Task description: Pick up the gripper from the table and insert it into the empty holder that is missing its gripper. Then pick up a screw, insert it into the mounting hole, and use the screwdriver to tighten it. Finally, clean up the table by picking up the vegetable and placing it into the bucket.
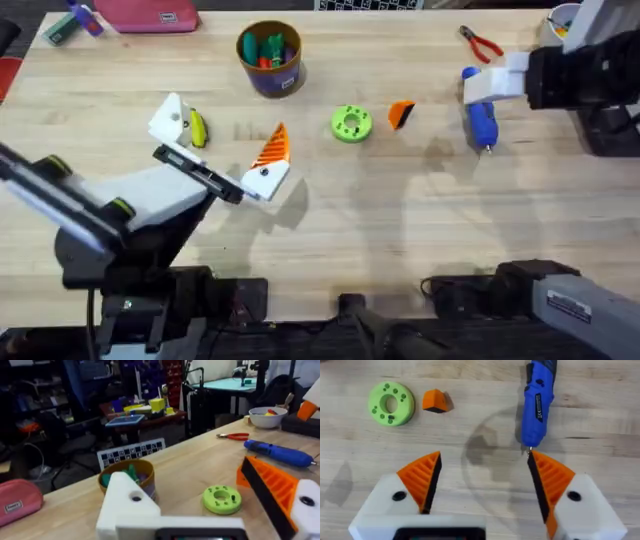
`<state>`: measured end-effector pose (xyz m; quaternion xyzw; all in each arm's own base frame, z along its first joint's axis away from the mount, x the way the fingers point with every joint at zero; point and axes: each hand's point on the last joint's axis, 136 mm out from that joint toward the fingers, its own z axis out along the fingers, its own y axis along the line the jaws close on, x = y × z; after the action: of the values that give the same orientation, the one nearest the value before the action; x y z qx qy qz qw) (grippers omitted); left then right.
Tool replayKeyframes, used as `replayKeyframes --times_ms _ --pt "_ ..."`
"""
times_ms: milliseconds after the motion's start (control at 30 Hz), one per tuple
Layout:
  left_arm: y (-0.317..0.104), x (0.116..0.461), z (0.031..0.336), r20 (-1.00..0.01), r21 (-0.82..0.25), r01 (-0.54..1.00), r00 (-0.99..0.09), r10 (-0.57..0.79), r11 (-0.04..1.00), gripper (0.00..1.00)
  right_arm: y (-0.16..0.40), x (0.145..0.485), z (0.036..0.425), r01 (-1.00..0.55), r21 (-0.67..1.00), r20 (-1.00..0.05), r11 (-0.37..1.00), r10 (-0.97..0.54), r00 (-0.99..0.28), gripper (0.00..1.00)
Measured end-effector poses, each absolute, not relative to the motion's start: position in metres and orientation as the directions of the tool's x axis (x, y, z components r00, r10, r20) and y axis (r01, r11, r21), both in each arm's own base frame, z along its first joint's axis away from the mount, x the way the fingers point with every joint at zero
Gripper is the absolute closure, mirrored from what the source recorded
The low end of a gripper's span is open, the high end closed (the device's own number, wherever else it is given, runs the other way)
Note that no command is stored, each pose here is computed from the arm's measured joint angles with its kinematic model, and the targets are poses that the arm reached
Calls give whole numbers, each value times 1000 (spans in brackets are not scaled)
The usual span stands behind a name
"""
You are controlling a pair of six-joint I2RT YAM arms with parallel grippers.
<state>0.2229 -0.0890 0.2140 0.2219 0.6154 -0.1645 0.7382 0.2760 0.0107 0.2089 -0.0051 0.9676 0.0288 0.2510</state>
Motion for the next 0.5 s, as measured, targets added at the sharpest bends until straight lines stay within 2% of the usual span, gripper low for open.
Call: replayKeyframes --times_ms 133,267,500 --pt "-94 214 225 -971 151 536 239 22 830 15 11 276 209 -24 53 -486 998 5 -874 8" --pt "-103 206 224 -969 164 587 244 19 793 15 11 276 209 -24 53 -486 998 5 -874 8" --pt "-124 191 190 -996 72 730 88 11 679 15 11 276 209 -24 53 -486 998 5 -874 8"
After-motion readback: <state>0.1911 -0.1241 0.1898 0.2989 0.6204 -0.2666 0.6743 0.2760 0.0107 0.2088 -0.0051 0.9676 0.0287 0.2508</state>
